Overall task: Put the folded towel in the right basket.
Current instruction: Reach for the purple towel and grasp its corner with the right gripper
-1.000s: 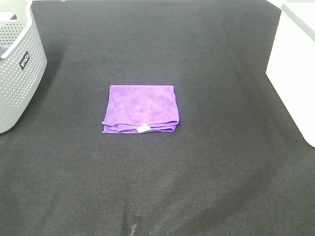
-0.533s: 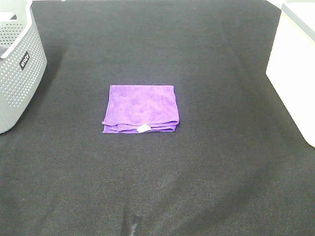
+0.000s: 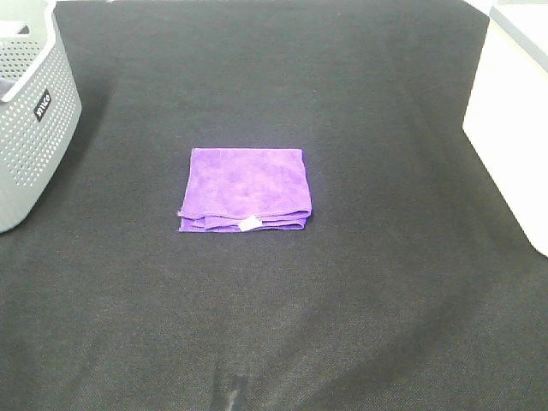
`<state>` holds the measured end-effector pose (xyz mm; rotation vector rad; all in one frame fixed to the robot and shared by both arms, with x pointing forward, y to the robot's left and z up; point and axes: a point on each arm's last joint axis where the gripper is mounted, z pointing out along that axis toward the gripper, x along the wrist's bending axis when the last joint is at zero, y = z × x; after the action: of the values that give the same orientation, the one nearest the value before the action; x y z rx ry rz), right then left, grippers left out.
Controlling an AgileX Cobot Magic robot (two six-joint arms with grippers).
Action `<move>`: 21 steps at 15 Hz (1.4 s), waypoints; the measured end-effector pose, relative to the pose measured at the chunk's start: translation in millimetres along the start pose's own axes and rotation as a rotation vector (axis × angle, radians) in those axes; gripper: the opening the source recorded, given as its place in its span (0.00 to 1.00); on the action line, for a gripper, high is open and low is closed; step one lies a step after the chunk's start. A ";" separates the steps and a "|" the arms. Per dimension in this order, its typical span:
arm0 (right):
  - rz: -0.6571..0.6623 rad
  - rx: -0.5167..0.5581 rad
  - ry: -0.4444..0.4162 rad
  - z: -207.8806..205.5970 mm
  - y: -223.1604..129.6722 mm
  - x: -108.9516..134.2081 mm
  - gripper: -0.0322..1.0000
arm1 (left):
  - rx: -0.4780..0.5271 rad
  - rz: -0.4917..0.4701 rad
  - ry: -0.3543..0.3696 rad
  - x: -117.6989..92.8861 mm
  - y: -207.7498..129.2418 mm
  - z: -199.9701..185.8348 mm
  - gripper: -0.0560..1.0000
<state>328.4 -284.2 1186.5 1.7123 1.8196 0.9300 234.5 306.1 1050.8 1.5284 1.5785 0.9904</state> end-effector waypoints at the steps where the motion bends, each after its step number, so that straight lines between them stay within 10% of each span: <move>1: 0.016 0.020 0.022 8.3 18.4 1.1 0.98 | 0.000 0.000 0.000 0.0 0.0 0.0 0.99; 9: 0.087 0.410 0.396 197.3 69.3 53.9 0.97 | 0.000 0.000 0.000 0.0 0.0 0.0 0.99; 16: 0.102 0.566 0.431 411.9 66.8 94.2 0.97 | 0.000 0.000 0.000 0.0 0.0 0.0 0.99; 21: 0.119 0.617 0.422 490.0 45.8 95.2 0.96 | 0.000 0.000 0.000 0.0 0.0 0.0 0.99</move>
<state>709.0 -114.3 908.2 2.1200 2.4990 0.8802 234.5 306.1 1050.8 1.5284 1.5785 0.9904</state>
